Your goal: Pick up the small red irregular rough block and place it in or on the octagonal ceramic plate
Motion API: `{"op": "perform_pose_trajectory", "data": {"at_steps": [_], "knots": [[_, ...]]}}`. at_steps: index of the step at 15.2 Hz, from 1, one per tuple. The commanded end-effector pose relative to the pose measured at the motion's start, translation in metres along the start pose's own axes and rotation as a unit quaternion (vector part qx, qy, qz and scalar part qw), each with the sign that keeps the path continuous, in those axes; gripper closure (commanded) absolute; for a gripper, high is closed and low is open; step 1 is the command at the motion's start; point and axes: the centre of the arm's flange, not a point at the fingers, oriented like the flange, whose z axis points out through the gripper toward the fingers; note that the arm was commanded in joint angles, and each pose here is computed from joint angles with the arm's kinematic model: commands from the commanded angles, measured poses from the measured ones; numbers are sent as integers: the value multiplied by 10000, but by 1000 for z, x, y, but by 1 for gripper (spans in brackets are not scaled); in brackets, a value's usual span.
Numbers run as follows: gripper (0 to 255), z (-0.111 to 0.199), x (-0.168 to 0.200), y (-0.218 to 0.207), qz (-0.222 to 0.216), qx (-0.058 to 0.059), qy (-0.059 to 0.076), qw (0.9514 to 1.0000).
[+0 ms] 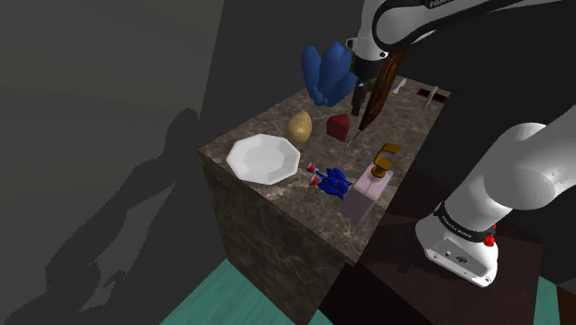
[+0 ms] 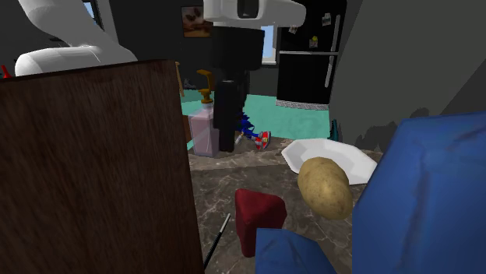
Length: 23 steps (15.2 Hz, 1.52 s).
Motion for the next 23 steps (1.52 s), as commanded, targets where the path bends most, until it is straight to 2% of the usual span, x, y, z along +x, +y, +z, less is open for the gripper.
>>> {"op": "perform_pose_trajectory", "data": {"at_steps": [1,7,15,22,23], "knots": [[0,16,14,11,-236,-86,30,9997],[0,58,61,40,-858,-314,95,9958],[0,98,62,43,-858,-314,95,9958],[0,98,62,43,-858,-314,95,9958],[255,98,62,43,-858,-314,95,9958]]}}
